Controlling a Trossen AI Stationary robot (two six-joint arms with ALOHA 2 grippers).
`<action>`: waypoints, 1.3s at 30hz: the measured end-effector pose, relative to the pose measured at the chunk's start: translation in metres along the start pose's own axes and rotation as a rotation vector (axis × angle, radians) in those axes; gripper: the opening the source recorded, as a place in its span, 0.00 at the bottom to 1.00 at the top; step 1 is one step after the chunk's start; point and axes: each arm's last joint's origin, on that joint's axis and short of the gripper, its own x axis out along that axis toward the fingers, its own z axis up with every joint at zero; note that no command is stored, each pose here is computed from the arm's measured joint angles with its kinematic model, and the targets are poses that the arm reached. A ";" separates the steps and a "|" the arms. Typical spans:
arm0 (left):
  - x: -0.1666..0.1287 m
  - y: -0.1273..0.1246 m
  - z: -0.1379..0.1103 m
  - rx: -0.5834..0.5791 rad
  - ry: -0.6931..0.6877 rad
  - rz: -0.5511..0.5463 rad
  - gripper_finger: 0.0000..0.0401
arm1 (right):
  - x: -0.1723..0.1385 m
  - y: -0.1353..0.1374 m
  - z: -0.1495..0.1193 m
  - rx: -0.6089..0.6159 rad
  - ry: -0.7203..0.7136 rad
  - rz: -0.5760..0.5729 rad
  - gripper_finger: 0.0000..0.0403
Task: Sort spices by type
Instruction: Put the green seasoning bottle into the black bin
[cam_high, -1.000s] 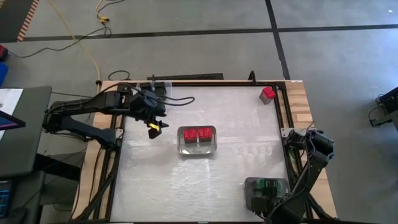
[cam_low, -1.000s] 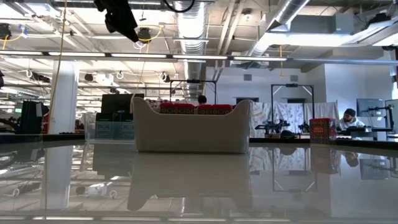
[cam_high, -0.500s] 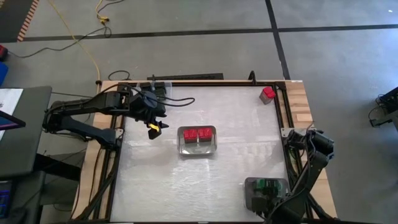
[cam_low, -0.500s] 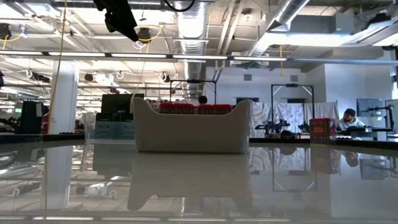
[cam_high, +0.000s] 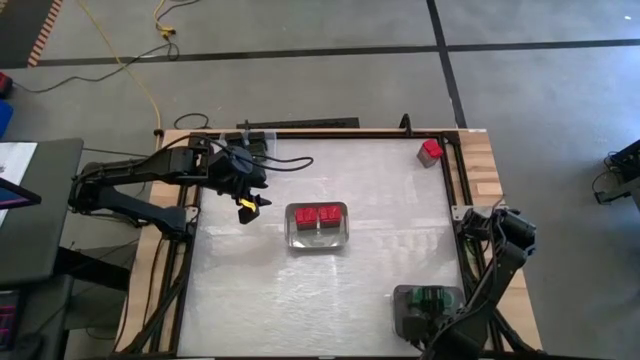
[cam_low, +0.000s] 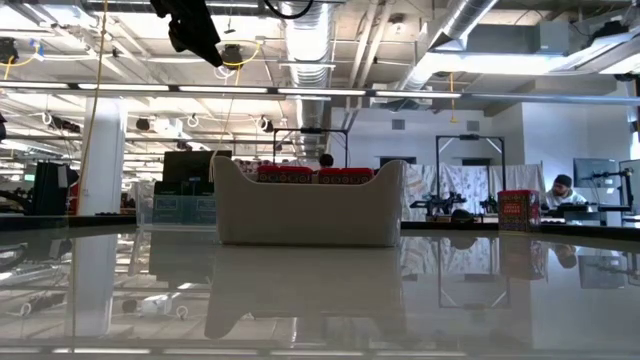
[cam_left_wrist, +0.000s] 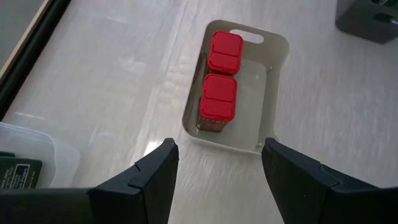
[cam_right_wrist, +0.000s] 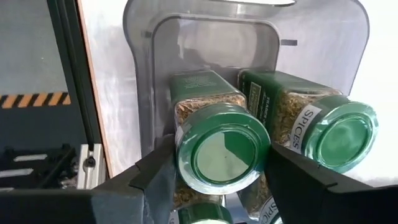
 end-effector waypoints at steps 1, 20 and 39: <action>0.000 0.000 0.000 0.000 0.000 0.000 0.55 | 0.000 0.000 0.000 -0.006 0.000 0.000 0.61; 0.000 0.000 0.000 0.001 0.000 0.000 0.55 | 0.000 0.000 -0.001 -0.007 0.006 -0.004 0.66; 0.000 0.000 0.000 0.001 0.000 0.000 0.55 | -0.011 -0.003 -0.002 -0.009 0.017 -0.021 0.68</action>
